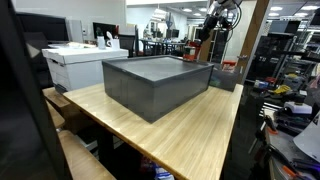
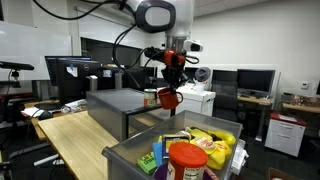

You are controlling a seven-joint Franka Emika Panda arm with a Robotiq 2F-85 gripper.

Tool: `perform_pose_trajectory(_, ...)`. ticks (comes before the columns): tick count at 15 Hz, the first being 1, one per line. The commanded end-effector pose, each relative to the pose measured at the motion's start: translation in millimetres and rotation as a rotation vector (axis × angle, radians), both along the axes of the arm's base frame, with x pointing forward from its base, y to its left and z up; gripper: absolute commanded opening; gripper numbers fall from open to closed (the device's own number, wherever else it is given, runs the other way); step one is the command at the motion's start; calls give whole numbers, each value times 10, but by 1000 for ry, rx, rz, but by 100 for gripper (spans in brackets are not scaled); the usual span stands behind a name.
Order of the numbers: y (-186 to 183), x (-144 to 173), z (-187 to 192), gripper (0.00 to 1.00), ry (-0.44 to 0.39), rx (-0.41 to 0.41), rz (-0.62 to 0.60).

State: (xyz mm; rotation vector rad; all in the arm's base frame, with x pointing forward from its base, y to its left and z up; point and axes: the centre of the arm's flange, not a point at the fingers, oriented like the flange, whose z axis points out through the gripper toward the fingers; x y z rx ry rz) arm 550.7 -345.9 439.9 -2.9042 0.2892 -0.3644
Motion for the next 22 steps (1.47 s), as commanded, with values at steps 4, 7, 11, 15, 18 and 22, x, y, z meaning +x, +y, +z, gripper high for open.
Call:
perform_pose_trajectory(4,222,-807,157,2,-61,-39,39)
perform_pose_trajectory(7,323,-1038,278,2,-91,-32,143)
perform_pose_trajectory(11,405,-1186,449,2,-145,-45,263)
perform_pose_trajectory(15,460,-1297,661,2,-194,-60,329)
perform_pose_trajectory(18,487,-1309,824,2,-207,-58,354)
perform_pose_trajectory(22,555,-1270,1015,2,-208,-50,365)
